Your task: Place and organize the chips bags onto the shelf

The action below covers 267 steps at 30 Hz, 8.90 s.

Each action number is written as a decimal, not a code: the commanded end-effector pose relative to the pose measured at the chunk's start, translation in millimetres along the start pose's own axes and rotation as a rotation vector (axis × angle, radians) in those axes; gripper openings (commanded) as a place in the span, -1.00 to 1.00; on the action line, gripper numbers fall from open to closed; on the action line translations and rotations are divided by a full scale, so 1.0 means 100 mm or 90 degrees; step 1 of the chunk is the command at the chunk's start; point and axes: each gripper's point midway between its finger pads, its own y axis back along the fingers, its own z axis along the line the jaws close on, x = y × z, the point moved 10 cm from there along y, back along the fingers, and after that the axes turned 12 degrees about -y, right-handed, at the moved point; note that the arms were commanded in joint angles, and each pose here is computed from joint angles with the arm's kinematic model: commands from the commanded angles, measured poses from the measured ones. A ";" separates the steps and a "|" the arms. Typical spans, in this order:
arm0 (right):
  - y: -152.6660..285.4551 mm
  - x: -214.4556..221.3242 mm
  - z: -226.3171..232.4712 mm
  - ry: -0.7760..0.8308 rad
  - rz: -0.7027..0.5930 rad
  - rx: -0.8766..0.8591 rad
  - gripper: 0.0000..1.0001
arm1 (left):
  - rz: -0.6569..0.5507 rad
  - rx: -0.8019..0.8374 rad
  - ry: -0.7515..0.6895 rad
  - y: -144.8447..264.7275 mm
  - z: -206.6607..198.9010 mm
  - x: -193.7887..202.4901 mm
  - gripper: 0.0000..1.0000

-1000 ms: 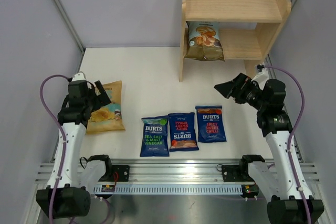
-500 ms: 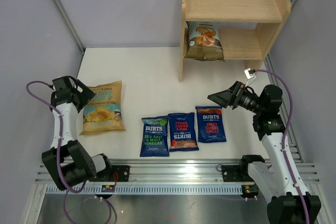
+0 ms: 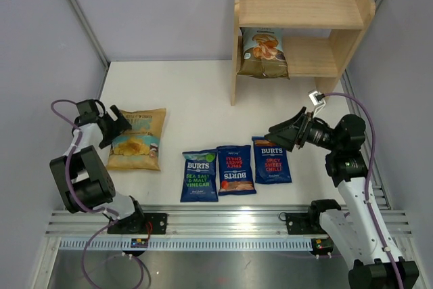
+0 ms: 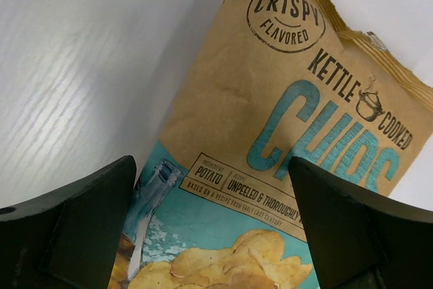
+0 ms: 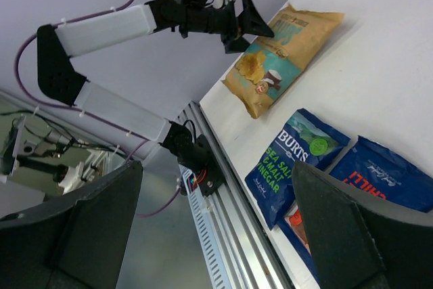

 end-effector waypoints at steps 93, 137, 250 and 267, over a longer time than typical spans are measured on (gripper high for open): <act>-0.32 -0.02 -0.08 0.015 0.011 -0.009 0.99 | -0.381 0.516 0.117 1.19 -1.35 -0.84 -1.00; -0.82 -0.38 1.15 0.389 -0.142 -0.308 0.99 | -0.311 1.087 0.034 4.01 -2.26 0.06 -1.00; -0.73 -0.01 0.90 -0.098 -0.201 -0.277 0.99 | -0.427 1.133 0.352 3.23 -2.40 0.39 -0.87; -0.78 -0.20 0.99 -0.041 -0.267 -0.249 0.98 | -0.284 1.133 0.264 3.01 -2.76 0.78 -0.83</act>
